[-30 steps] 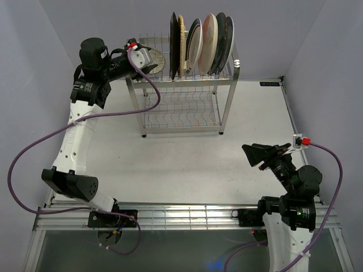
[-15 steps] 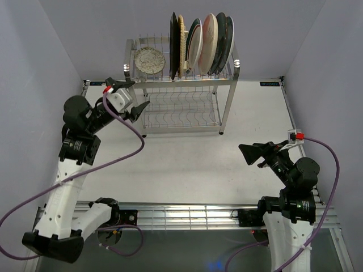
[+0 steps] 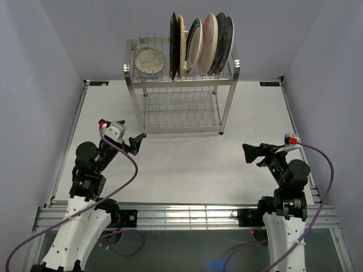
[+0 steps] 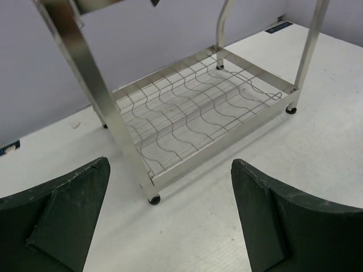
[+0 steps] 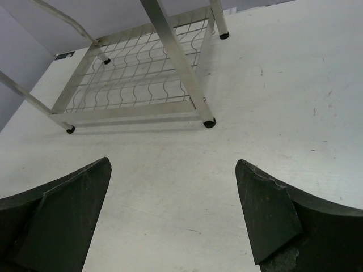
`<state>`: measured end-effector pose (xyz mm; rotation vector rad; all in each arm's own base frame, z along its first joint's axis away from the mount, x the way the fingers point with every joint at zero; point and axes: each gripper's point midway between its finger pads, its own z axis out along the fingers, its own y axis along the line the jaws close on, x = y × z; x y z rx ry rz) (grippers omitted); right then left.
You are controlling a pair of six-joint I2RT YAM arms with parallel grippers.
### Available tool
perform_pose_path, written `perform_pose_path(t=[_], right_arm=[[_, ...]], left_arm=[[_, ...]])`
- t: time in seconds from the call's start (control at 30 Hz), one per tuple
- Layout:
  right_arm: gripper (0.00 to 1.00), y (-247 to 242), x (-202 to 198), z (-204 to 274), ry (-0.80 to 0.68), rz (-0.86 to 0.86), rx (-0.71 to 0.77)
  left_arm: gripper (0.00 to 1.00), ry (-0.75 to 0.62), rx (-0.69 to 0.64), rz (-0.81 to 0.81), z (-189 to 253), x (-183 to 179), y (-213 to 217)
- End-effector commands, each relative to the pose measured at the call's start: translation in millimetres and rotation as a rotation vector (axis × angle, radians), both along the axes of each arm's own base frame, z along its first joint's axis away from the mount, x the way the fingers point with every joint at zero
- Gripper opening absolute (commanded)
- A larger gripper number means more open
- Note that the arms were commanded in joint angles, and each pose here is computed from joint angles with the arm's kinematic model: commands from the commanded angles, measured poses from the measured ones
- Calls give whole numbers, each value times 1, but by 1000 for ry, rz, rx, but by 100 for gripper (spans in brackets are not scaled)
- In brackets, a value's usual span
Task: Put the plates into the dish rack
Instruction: Reset both arms
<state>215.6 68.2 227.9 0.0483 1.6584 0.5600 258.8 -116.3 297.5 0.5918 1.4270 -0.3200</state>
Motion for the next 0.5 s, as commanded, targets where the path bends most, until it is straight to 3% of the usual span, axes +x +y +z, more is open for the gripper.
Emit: perform_pose_path(t=[0.0, 0.17, 0.47], right_arm=[[96, -8, 6, 8, -146, -32, -72], [95, 0, 3, 0, -207, 10, -61], [95, 10, 5, -25, -157, 66, -11]], left_arm=[[98, 4, -158, 184, -4, 0, 29], [98, -32, -196, 261, -22, -6, 44], [98, 16, -145, 280, -95, -1, 46]])
